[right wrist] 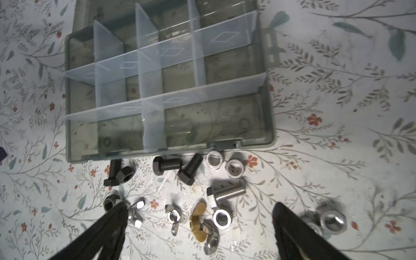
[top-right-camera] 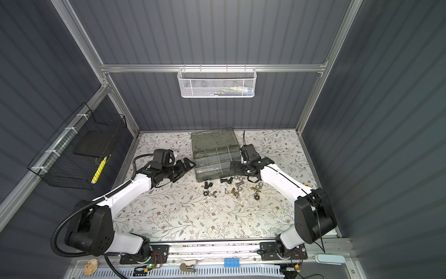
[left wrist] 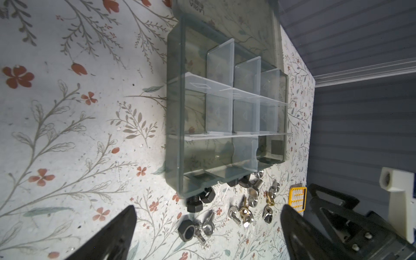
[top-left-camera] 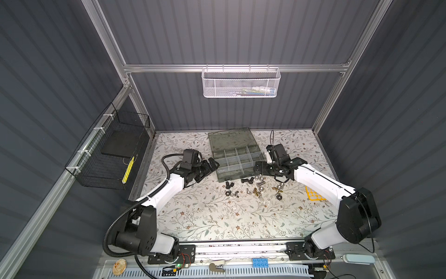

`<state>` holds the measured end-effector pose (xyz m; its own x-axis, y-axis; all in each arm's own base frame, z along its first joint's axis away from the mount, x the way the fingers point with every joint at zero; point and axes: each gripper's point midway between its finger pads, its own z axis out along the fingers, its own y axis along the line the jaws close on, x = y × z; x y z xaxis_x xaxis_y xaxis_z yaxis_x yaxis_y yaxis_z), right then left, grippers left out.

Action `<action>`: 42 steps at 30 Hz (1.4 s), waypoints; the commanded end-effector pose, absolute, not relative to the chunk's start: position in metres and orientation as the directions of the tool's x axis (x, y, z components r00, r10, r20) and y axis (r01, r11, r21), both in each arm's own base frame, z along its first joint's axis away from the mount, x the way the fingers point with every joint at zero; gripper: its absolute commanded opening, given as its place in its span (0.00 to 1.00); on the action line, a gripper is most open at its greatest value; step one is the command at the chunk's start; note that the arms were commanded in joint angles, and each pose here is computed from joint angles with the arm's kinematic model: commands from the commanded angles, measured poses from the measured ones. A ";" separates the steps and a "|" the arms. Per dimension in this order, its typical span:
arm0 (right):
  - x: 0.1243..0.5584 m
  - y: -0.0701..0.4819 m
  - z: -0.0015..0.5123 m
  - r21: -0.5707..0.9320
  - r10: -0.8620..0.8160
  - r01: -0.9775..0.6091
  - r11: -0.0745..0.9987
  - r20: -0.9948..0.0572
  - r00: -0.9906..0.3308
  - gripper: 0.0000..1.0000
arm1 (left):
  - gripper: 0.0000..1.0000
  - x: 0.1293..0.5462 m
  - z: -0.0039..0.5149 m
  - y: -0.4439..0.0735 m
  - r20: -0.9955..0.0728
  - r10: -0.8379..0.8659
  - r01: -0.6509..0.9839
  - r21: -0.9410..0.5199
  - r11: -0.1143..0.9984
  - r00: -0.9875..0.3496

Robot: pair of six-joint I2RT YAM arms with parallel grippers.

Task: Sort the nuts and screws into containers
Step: 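Lower the right gripper onto a black bolt and close it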

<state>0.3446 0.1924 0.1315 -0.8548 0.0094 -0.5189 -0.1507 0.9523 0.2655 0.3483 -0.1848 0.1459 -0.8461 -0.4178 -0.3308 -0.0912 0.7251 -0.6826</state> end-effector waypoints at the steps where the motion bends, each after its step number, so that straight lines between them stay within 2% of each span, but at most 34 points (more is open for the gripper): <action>1: 0.335 0.204 0.113 0.218 -0.050 -0.183 0.959 -0.503 -0.863 0.95 | 1.00 0.327 0.132 -0.189 -0.250 -0.419 -0.129 -0.710 0.692 -0.873; 6: 0.332 0.221 0.085 0.166 -0.105 -0.207 0.964 -0.477 -0.872 0.85 | 1.00 0.313 0.121 -0.193 -0.198 -0.479 -0.176 -0.758 0.628 -0.855; 18: 0.341 0.232 0.055 0.099 -0.132 -0.198 0.975 -0.459 -0.879 0.58 | 1.00 0.303 0.116 -0.212 -0.198 -0.421 -0.146 -0.742 0.654 -0.885; 42: 0.349 0.227 0.017 0.036 -0.128 -0.158 0.987 -0.421 -0.898 0.29 | 1.00 0.302 0.118 -0.218 -0.214 -0.387 -0.119 -0.726 0.677 -0.897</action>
